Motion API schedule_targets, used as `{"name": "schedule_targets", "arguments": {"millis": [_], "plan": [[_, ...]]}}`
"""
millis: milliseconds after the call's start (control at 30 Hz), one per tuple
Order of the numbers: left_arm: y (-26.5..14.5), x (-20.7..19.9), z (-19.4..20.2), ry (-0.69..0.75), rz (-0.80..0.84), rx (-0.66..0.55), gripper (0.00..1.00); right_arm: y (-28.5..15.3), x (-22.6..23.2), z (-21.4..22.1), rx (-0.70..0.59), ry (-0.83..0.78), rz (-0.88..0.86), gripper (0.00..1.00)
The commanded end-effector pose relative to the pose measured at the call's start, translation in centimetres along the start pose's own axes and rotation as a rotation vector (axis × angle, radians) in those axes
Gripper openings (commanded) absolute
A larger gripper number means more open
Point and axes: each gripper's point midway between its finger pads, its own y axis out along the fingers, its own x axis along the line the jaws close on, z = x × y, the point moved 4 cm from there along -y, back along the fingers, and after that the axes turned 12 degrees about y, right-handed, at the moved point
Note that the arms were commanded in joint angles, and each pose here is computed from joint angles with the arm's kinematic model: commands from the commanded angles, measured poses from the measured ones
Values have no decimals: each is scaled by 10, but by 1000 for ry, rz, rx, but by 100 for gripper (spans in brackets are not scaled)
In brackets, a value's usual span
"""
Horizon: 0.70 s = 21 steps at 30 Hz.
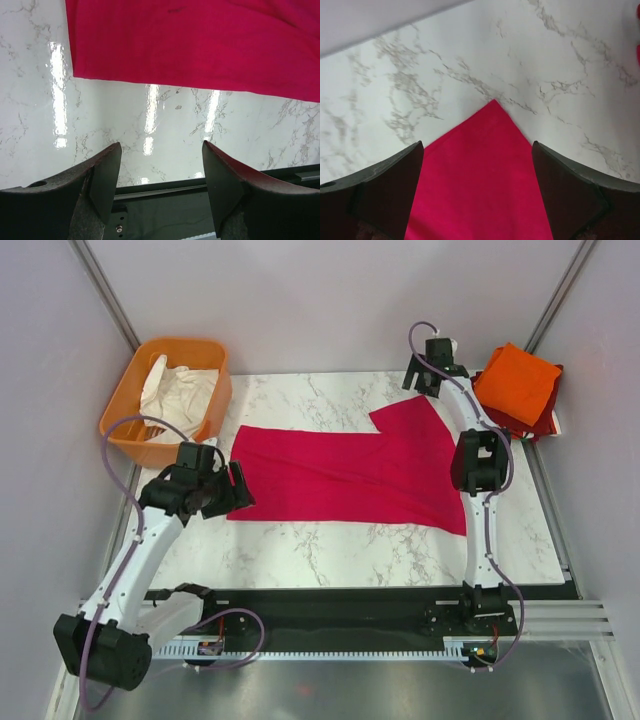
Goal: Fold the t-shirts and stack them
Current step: Fold the tshirt
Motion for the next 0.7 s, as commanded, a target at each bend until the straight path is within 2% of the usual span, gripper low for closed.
{"name": "schedule_targets", "arguments": {"millis": [0, 167, 367, 400, 433, 500, 533, 667], "plan": [[-8, -5, -2, 46, 55, -62, 73, 12, -1, -2, -41, -42, 33, 97], [-10, -9, -1, 39, 104, -147, 73, 45, -4, 21, -15, -24, 19, 94], [-16, -6, -4, 40, 78, -196, 73, 64, -12, 48, 31, -8, 34, 89], [-15, -4, -4, 37, 70, -197, 73, 65, -12, 50, 41, 3, 25, 85], [-16, -5, -5, 37, 73, -201, 73, 66, -11, 52, 43, 8, 22, 75], [-15, -4, -5, 38, 72, -197, 73, 66, -9, 53, 40, 14, 20, 64], [-15, -4, -4, 38, 73, -195, 73, 66, -10, 52, 40, 17, 20, 52], [-13, -4, -5, 39, 69, -188, 73, 64, -10, 52, 41, 10, 15, 24]]}}
